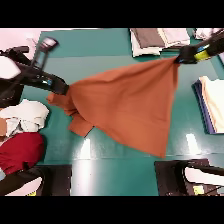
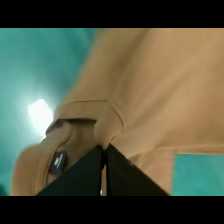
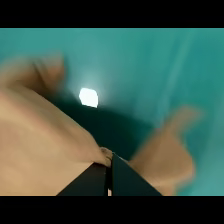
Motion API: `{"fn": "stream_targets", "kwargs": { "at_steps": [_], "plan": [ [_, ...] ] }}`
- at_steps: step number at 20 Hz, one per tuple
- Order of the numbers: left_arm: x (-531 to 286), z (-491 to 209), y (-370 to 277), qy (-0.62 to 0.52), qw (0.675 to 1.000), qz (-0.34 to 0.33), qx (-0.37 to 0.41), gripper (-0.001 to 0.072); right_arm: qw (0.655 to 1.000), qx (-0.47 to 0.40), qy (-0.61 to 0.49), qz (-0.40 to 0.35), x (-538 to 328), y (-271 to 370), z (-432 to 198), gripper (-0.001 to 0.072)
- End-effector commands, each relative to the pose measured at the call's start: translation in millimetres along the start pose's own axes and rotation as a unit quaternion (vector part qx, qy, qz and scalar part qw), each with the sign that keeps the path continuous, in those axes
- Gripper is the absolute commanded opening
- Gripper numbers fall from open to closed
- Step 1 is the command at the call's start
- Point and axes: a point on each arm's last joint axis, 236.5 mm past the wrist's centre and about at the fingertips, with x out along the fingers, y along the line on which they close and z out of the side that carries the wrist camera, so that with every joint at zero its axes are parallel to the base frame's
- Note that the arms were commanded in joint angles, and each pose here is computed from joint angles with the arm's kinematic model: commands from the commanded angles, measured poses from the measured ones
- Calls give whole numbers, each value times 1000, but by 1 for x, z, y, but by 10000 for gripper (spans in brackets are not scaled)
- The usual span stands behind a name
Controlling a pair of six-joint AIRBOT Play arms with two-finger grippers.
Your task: Fold the shirts.
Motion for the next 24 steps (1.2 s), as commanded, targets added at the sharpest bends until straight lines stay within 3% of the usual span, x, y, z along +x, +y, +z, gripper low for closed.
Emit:
{"fn": "stream_targets", "kwargs": {
  "at_steps": [1, 8, 9, 10, 11, 12, 14, 18, 20, 24],
  "plan": [
    [77, -12, 27, 25, 1000, 18, 7, 24, 998, -5, 63, -24, 75, -13, -18, 16],
    [29, 111, 73, -188, 973, 130, 42, 25, 999, -3, -23, -31, 57, -17, 48, 18],
    [19, 123, 74, -206, 968, 136, 46, 80, 999, -4, -31, -32, 53, -16, 53, 19],
    [13, 130, 74, -219, 965, 137, 43, 373, 999, -5, -34, -32, 50, -16, 55, 62],
    [9, 133, 74, -224, 965, 135, 26, 562, 999, -6, -37, -32, 48, -15, 57, 320],
    [8, 133, 75, -221, 966, 135, 19, 559, 999, -6, -38, -31, 46, -14, 57, 417],
    [3, 121, 91, -204, 969, 141, -19, 559, 999, -7, -30, -30, 39, -12, 51, 413],
    [2, 45, 158, -96, 966, 146, -188, 559, 1000, -15, 3, -27, 18, -8, 30, 412],
    [8, 10, 176, -45, 961, 138, -235, 559, 999, -17, 9, -26, 11, -6, 25, 412],
    [44, -38, 187, 8, 939, 80, -334, 559, 999, -25, 25, -20, 11, 3, 17, 411]
  ]
}}
